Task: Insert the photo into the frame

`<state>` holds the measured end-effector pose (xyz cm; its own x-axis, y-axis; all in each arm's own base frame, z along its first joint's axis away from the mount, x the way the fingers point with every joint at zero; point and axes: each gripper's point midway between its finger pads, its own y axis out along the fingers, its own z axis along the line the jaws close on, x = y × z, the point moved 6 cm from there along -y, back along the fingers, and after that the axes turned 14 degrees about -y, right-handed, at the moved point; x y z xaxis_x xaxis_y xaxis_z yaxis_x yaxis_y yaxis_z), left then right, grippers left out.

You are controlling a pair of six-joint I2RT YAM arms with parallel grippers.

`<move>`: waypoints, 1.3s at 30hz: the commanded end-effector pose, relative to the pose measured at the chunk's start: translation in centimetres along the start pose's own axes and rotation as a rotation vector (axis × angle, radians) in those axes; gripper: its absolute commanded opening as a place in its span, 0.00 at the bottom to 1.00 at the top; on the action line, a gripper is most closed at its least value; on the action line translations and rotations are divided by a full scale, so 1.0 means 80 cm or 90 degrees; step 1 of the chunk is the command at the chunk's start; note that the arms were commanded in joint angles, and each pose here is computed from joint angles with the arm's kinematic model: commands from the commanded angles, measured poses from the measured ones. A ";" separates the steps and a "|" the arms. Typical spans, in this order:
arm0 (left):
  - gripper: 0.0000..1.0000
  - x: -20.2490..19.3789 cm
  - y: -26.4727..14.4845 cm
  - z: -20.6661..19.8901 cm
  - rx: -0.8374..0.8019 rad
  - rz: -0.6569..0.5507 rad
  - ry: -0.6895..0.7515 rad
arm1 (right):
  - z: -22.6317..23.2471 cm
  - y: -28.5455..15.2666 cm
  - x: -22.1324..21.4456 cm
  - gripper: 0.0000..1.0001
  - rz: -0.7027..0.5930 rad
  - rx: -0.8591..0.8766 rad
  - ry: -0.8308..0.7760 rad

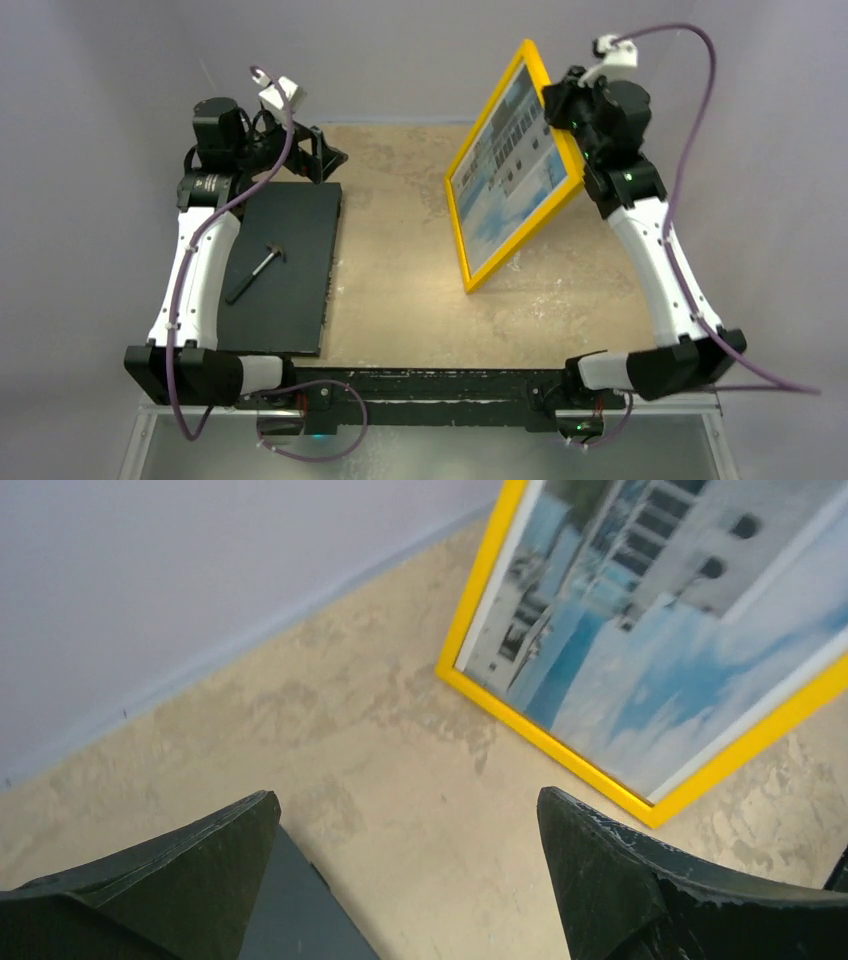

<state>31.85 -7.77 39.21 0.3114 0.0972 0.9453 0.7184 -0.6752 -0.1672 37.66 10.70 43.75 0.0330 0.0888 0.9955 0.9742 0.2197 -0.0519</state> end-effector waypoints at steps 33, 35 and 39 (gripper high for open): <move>1.00 -0.172 -0.038 0.128 0.307 0.208 0.021 | -0.072 -0.059 -0.282 0.96 0.148 -0.301 0.264; 1.00 -0.201 -0.041 0.143 0.352 0.200 0.027 | -0.085 -0.061 -0.291 0.99 0.151 -0.369 0.271; 1.00 -0.254 -0.037 0.167 0.397 0.210 0.011 | -0.108 -0.060 -0.311 0.99 0.156 -0.475 0.247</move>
<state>29.87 0.59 18.07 0.6531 -0.0654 0.7544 0.7256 -0.2310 -0.6482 33.73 1.82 20.34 0.3000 -0.3110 0.9018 0.8937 -0.2389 -0.3797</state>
